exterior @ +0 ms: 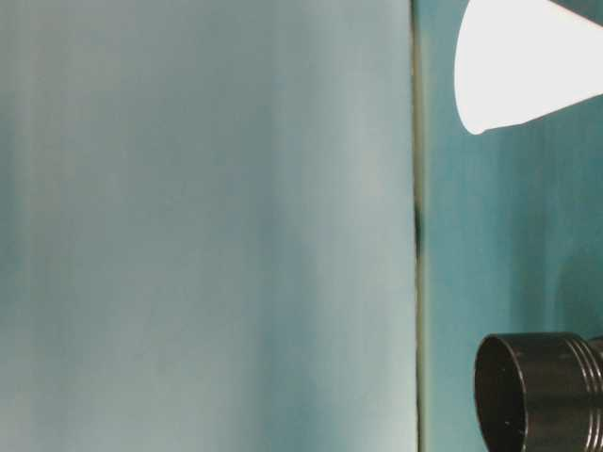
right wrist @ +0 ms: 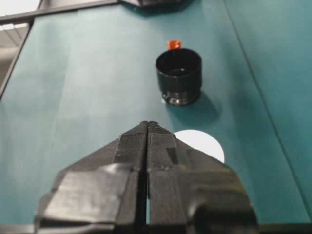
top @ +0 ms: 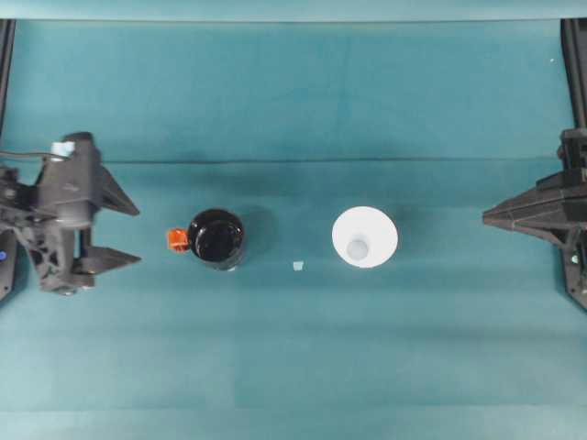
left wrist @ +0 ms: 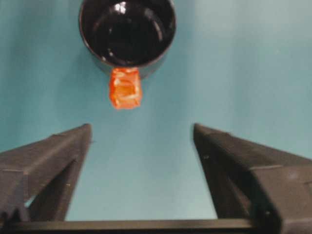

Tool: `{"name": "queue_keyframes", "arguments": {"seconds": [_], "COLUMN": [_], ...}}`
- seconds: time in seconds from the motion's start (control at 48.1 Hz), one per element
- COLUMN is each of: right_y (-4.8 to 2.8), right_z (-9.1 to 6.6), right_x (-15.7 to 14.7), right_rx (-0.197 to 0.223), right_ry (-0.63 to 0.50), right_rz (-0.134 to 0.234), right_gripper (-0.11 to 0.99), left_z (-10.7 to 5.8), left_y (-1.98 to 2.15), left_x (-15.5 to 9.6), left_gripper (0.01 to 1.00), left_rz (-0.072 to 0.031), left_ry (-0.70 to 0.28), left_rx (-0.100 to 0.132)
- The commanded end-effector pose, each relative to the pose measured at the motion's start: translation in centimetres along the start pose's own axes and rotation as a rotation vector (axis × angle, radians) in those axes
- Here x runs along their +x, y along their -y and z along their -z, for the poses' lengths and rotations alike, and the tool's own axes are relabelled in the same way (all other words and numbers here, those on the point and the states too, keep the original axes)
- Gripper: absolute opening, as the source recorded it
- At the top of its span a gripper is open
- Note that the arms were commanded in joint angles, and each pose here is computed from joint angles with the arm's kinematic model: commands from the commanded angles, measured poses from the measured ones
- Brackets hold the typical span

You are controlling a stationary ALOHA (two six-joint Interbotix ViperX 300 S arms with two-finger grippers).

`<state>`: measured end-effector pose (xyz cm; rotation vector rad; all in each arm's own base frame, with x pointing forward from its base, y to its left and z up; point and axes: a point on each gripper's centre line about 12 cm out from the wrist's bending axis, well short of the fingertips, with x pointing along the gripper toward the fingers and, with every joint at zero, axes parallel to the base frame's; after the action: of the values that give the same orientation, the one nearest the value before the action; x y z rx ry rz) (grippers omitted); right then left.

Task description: Put the paper cup into the moved red handle cup holder.

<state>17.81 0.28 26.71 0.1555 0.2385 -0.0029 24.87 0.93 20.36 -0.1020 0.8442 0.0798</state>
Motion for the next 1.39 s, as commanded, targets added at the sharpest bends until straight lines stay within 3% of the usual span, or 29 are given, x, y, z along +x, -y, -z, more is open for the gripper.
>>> {"name": "queue_keyframes", "arguments": {"seconds": [0.0, 0.125, 0.249, 0.395, 0.561, 1.08, 1.371], "right_y": [-0.18, -0.16, -0.16, -0.14, -0.14, -0.10, -0.13], "right_z": [-0.8, -0.6, -0.6, -0.5, -0.5, -0.4, -0.4], "right_x": [0.0, 0.0, 0.0, 0.0, 0.0, 0.0, 0.0], "right_rx": [0.008, 0.008, 0.008, 0.007, 0.008, 0.009, 0.016], "right_ry": [0.007, -0.007, -0.008, -0.013, -0.014, -0.015, -0.017], "right_rz": [-0.004, -0.002, -0.002, -0.001, -0.001, 0.001, -0.001], "right_gripper": [-0.11, -0.11, -0.11, -0.11, -0.11, -0.11, -0.11], "left_z": [-1.4, -1.9, -1.4, -1.0, -1.1, 0.2, -0.2], "left_y": [-0.07, -0.20, -0.38, -0.60, -1.14, -1.35, -1.33], "left_x": [0.9, 2.9, 4.7, 5.4, 5.6, 8.1, 8.4], "left_gripper": [0.965, 0.962, 0.962, 0.961, 0.961, 0.961, 0.961], "left_rz": [-0.007, -0.016, -0.024, -0.029, -0.040, -0.044, -0.042], "left_ry": [-0.010, -0.062, -0.123, -0.142, -0.143, -0.198, -0.177], "left_rx": [0.003, 0.003, 0.000, -0.003, -0.016, -0.005, -0.002]}}
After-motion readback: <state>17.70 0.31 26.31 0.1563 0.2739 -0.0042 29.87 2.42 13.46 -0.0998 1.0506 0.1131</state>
